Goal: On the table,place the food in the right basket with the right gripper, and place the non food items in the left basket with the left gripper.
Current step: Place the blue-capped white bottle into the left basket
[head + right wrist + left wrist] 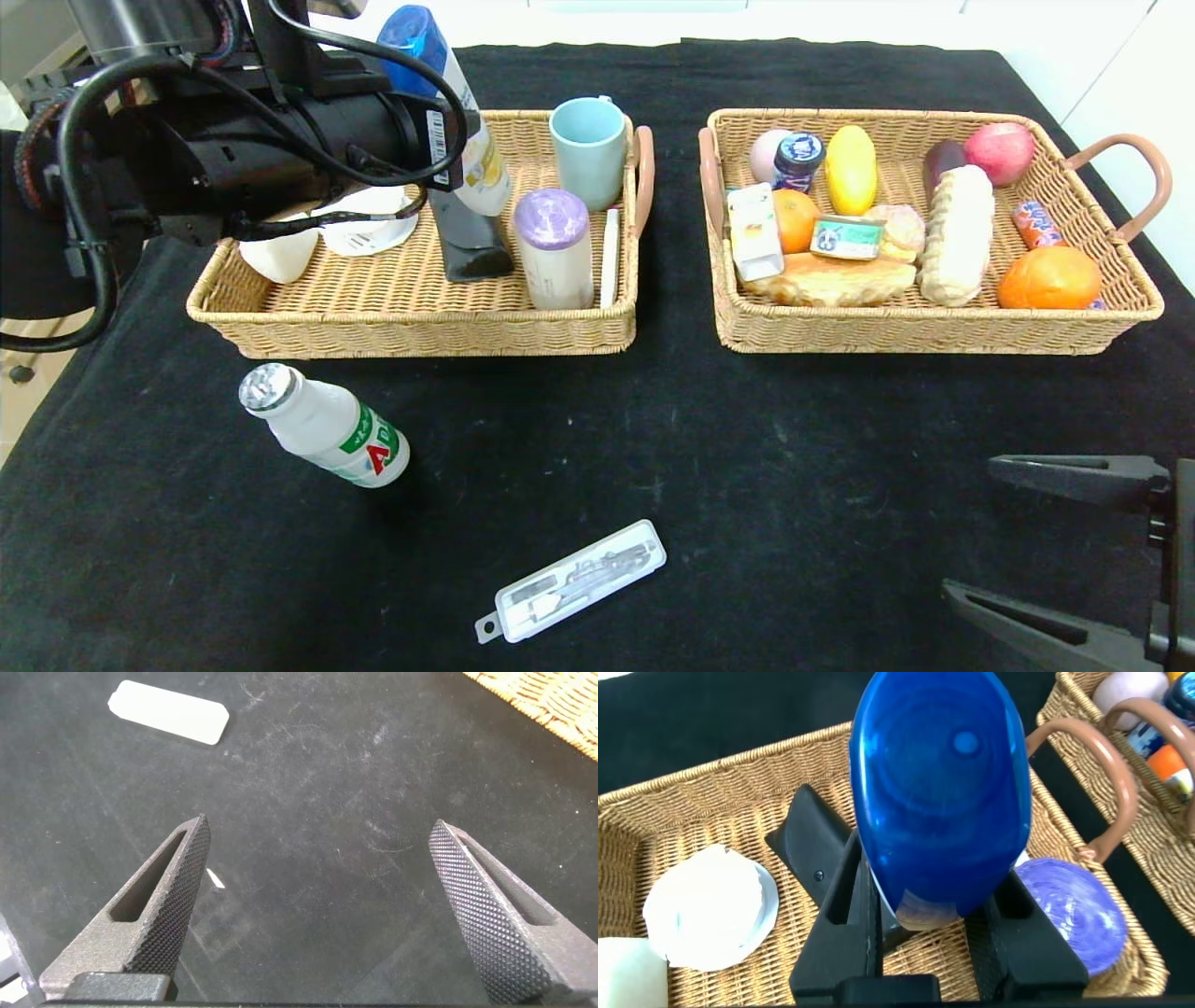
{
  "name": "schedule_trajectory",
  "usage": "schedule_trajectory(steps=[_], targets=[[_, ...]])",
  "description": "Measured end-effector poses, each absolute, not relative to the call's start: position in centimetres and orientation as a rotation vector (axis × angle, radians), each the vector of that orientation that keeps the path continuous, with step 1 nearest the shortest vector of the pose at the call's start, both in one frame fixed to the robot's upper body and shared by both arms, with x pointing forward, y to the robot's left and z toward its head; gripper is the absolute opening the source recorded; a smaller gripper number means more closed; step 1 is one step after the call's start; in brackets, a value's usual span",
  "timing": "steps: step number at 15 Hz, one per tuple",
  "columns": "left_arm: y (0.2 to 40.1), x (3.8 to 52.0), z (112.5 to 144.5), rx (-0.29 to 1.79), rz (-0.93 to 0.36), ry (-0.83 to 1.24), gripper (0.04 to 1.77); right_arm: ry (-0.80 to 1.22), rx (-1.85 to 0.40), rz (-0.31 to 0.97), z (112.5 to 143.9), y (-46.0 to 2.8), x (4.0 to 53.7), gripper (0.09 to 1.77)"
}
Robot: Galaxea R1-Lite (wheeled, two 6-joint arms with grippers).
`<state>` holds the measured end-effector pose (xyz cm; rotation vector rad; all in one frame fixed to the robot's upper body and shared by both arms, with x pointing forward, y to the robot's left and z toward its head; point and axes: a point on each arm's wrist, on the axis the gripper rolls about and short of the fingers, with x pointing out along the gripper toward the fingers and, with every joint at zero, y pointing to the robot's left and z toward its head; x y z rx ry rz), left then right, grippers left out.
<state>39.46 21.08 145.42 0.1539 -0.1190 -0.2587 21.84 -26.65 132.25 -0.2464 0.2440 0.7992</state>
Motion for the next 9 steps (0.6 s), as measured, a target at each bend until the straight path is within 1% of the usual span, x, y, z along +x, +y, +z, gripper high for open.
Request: schedule_trajectory(steps=[5,6,7,9], targets=[[21.05,40.20,144.81,0.137,-0.267,-0.096,0.57,0.247,-0.246,0.795,132.23,-26.64,21.99,1.71],[21.02,40.25,144.75,0.137,-0.268,-0.093,0.63,0.247,-0.246,0.795,132.24,-26.65,21.98,1.71],[21.02,40.30,144.73,0.136,-0.268,-0.094,0.77,0.246,-0.246,0.795,132.24,-26.65,21.97,1.71],[20.95,40.43,144.48,0.137,-0.269,-0.087,0.98,0.246,-0.247,0.792,132.25,-26.70,22.00,1.71]])
